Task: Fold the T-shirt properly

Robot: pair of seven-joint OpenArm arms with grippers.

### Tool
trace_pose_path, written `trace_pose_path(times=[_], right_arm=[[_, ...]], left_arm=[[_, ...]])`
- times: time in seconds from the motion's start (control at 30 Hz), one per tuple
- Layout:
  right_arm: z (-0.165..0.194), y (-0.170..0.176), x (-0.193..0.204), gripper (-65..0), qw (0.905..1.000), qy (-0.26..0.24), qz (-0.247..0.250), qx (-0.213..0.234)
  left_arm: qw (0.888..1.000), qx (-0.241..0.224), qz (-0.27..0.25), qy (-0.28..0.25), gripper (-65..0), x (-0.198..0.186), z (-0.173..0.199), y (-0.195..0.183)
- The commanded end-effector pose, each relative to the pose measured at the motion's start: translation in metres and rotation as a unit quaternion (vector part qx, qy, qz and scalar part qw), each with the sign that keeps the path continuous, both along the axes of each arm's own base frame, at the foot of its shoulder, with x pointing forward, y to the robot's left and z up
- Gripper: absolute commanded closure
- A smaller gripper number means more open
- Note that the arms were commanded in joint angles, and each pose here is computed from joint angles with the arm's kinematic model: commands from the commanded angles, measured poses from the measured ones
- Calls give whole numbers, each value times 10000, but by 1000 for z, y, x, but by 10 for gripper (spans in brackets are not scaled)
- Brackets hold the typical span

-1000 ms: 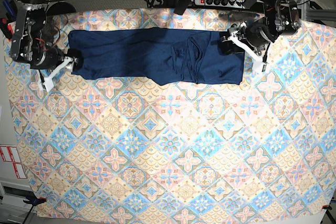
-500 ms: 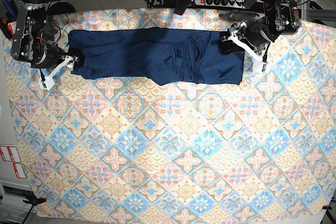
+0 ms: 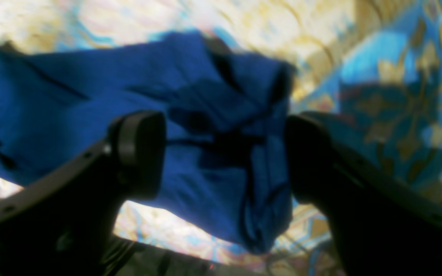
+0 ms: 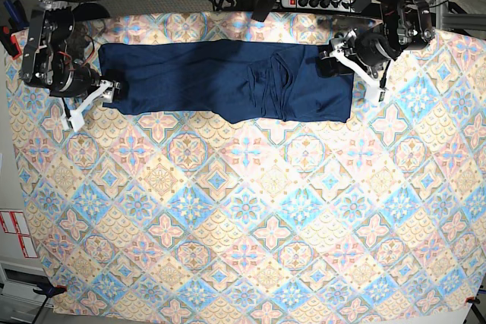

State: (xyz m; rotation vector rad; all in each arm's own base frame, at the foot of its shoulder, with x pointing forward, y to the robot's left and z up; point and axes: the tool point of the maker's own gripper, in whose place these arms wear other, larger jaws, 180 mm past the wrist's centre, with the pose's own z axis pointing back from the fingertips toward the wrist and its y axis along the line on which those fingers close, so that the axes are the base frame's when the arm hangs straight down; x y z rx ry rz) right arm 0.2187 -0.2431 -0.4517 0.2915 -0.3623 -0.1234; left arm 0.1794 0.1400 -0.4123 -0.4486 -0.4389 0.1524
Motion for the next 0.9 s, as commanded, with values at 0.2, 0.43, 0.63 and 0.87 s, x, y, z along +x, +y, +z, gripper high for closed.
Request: trace_pose_path(times=[0.2,0.43,0.63,0.87], right_arm=[[-15,-3,-8,-456,9994,195,-223,159],[-21,-3,-13,-456,9989,306,-272,212],[-14,-2,-8,-456,9994,198,-216,183],[-17,-2,-10,-456,9993,266,-197,187]], left_arm=[[9999,-43,-10,-126,-233,4,6,-1],[9999,-43,-10,-111,-233,2,5,-1],[9999,-57,-20,-124,-233,3,6,-2],[9999,-57,-24,-102,-233,2,5,-2]])
